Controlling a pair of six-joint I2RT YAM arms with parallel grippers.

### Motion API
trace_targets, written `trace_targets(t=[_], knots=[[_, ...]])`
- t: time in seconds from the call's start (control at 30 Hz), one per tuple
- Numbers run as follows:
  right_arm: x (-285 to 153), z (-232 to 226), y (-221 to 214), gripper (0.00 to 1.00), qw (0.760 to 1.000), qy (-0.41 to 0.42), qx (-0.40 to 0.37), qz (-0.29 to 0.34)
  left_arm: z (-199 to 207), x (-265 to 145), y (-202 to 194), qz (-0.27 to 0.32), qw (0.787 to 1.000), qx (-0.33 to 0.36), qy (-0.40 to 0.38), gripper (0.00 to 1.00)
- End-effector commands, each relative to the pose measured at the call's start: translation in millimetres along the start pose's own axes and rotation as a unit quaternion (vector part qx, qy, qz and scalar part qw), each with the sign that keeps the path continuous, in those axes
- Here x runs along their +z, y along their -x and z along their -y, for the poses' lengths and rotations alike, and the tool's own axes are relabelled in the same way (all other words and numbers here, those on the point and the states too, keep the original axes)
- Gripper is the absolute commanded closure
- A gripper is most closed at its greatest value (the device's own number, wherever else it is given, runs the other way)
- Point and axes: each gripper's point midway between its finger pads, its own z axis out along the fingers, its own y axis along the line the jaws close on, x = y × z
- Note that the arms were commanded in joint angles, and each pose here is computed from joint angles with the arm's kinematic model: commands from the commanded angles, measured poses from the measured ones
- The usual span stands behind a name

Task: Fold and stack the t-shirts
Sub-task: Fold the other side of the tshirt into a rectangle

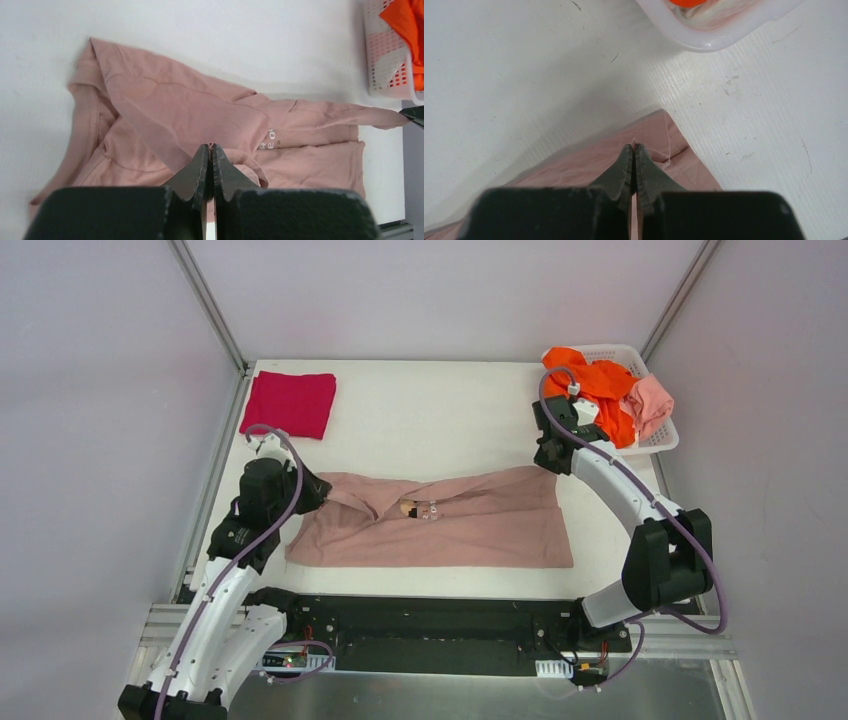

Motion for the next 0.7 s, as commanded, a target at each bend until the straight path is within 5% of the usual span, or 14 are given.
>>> trace_targets(t=[0.0,0.67], knots=[[-7.6,9.9,2.9,1.00,1.000,-0.008,-0.009,0.010,-17.4,-3.6,-33.3,-0.041,0.997,-0.046,0.034,1.00],[-1.2,39.0,-31.4,0.98,0.999,-0.043,-0.017,-0.025,-70.9,-34.6,-81.8,-0.027,0.978,-0.159,0.131,1.00]])
